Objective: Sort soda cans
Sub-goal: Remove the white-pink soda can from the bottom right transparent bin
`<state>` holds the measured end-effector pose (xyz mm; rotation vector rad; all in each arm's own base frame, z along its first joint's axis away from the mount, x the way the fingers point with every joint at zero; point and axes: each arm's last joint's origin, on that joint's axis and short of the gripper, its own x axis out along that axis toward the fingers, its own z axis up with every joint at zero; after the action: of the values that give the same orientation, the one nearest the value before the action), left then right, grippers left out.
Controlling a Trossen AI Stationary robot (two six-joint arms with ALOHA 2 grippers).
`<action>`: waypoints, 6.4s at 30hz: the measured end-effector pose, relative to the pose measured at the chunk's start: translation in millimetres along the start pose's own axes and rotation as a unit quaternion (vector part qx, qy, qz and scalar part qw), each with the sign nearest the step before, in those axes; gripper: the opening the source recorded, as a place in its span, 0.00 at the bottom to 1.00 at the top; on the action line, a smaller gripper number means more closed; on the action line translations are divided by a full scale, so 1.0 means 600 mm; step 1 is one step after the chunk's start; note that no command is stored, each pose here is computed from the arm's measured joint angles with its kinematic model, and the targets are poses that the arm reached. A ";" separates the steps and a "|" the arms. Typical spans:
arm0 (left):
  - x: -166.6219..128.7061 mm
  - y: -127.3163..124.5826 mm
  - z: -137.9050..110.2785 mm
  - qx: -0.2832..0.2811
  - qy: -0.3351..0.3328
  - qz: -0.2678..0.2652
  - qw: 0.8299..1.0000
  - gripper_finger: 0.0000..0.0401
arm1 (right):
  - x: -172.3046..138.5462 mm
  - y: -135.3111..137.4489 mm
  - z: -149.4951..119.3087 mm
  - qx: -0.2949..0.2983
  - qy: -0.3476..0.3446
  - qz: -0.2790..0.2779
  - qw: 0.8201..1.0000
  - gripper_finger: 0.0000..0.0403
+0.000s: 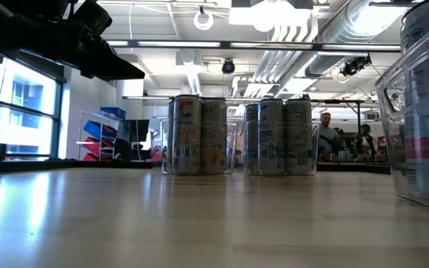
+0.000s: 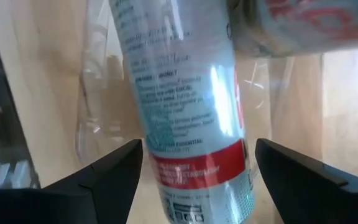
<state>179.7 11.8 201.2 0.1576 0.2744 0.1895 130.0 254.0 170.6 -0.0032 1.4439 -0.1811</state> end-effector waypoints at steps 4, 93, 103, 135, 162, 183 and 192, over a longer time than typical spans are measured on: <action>0.000 0.000 0.000 0.000 0.000 0.000 1.000 0.00 | -0.011 0.001 0.017 0.015 -0.001 -0.002 1.000 0.76; 0.270 -0.133 0.295 0.114 -0.233 -0.326 0.909 0.38 | -0.217 0.010 0.066 0.158 -0.528 -0.051 0.833 0.58; 0.328 -0.203 0.312 0.086 -0.279 -0.367 0.883 0.84 | -0.208 -0.010 0.108 0.199 -0.519 -0.075 0.828 0.58; 0.371 -0.232 0.306 0.040 -0.223 -0.335 0.915 0.59 | -0.199 -0.039 0.164 0.213 -0.423 -0.099 0.875 0.75; 0.262 -0.210 0.325 0.214 0.106 -0.170 0.956 0.59 | -0.267 -0.053 0.289 -0.040 -0.456 -0.206 0.865 0.77; 0.128 -0.118 0.028 -0.030 0.016 -0.126 0.991 0.59 | -0.144 -0.093 0.390 -0.006 -0.530 -0.081 0.844 0.77; 0.132 -0.125 -0.023 -0.052 0.028 -0.104 0.993 0.59 | -0.136 -0.151 0.437 0.003 -0.537 -0.008 0.843 0.77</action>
<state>263.2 -42.9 154.7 0.0189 0.3333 0.0011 368.3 146.6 295.3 -0.0987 0.3115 -0.1554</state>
